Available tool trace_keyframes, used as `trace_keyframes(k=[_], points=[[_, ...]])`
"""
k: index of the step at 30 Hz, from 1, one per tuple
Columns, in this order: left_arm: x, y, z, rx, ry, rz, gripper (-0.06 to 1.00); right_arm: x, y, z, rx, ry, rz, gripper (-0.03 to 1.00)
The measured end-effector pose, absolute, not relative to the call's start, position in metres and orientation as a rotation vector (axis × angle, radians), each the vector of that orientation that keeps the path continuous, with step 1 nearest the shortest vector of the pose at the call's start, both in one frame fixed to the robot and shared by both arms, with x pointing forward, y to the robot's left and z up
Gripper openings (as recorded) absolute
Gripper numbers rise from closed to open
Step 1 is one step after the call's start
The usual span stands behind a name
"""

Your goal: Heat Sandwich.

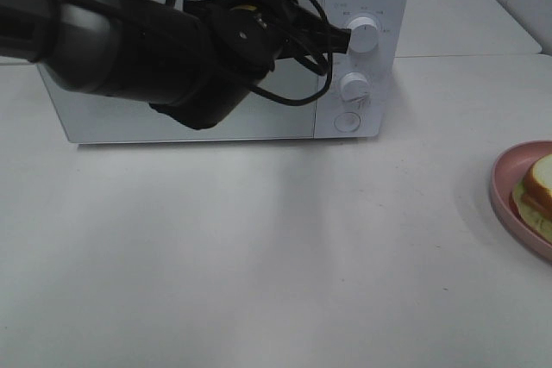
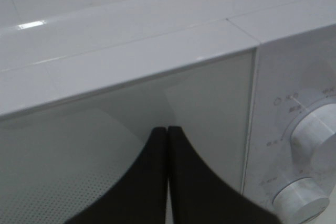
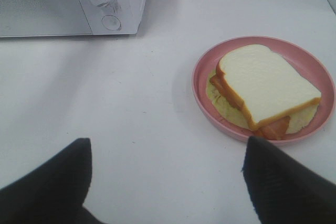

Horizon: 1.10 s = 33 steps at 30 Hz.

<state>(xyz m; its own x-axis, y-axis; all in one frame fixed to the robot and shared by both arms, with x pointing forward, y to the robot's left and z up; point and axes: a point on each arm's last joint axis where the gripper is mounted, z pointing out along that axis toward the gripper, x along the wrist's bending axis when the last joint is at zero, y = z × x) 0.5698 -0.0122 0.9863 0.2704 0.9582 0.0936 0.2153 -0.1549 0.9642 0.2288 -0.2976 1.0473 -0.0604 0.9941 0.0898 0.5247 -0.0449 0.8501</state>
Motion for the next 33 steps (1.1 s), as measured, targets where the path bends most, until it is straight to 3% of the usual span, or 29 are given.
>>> trace_keyframes(k=[6,13,16,24,28,29,33], points=[[0.566,-0.01,1.008,1.627,1.073,0.875,0.0,0.229,-0.298,1.047,1.622,1.639,1.013,0.77],[0.545,-0.025,1.021,1.775,0.927,0.574,0.0,0.229,-0.298,1.047,1.622,1.639,1.013,0.77],[0.526,-0.034,1.025,1.912,0.752,0.374,0.0,0.229,-0.298,1.047,1.622,1.639,1.013,0.77],[0.496,-0.033,1.036,2.107,0.479,0.17,0.0,0.229,-0.298,1.047,1.622,1.639,1.013,0.76],[0.486,-0.025,1.04,2.204,0.462,0.108,0.12,0.229,-0.298,1.047,1.622,1.639,1.013,0.76],[0.482,-0.018,1.044,2.263,0.484,0.095,0.23,0.229,-0.298,1.047,1.622,1.639,1.013,0.76],[0.477,-0.006,1.049,2.353,0.548,0.093,0.43,0.229,-0.298,1.047,1.622,1.639,1.013,0.76]])
